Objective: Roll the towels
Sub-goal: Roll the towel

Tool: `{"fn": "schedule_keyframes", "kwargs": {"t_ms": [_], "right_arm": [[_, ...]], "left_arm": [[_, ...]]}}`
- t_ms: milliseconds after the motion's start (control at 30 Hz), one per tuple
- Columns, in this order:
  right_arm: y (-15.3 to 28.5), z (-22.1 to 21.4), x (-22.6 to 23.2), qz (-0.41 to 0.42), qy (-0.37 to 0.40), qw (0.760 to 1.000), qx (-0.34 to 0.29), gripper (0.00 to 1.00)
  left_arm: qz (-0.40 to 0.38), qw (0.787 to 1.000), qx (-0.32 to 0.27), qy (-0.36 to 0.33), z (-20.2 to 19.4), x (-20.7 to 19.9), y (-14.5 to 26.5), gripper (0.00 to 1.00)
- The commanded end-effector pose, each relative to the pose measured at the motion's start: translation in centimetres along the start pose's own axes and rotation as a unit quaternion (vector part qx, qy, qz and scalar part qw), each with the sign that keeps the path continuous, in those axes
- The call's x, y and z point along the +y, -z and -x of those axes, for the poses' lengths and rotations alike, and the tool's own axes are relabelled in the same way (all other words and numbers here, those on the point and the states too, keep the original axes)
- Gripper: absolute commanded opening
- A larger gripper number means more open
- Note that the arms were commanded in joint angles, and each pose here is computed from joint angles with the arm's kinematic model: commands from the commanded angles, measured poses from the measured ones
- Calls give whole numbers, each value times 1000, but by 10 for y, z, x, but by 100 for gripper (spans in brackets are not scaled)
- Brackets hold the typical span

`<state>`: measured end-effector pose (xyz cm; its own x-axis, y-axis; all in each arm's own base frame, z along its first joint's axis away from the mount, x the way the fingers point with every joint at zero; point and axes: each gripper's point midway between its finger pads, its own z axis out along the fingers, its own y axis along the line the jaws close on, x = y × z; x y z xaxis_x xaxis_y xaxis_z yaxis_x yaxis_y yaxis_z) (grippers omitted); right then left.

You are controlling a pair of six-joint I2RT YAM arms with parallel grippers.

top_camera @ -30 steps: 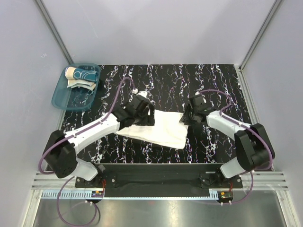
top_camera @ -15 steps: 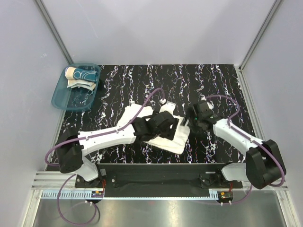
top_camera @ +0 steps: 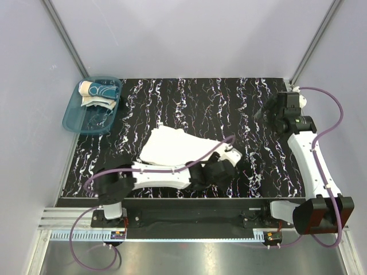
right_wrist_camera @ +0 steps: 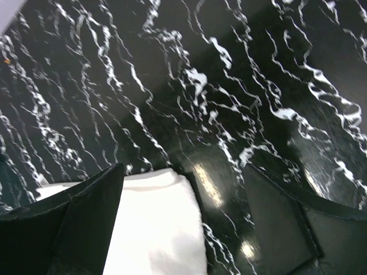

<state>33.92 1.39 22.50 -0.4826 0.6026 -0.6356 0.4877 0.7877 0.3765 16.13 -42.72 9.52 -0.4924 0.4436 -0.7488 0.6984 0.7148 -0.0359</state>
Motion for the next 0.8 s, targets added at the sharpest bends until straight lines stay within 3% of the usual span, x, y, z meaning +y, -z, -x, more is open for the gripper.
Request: {"fn": "schedule_keyframes", "kwargs": {"t_ms": [0,167,533,700,767], "right_arm": [[9,-19,-18,-9,19,999,32,92],[5,-29,-24,-10,16,999,45,93],[2,-29,-23,-10,19,999,49,93],[-1,-33,-25,-15,20,998,54,93],[-2,-33,-24,-13,18,998,55,92]], "left_arm": [[8,999,-30,-18,26,-18,-7,75],[69,997,-13,-21,8,-8,-15,72],[87,996,25,-7,-44,2,-34,66],[85,996,24,-15,-51,2,-41,57],[80,996,31,-19,-57,0,-45,47]]}}
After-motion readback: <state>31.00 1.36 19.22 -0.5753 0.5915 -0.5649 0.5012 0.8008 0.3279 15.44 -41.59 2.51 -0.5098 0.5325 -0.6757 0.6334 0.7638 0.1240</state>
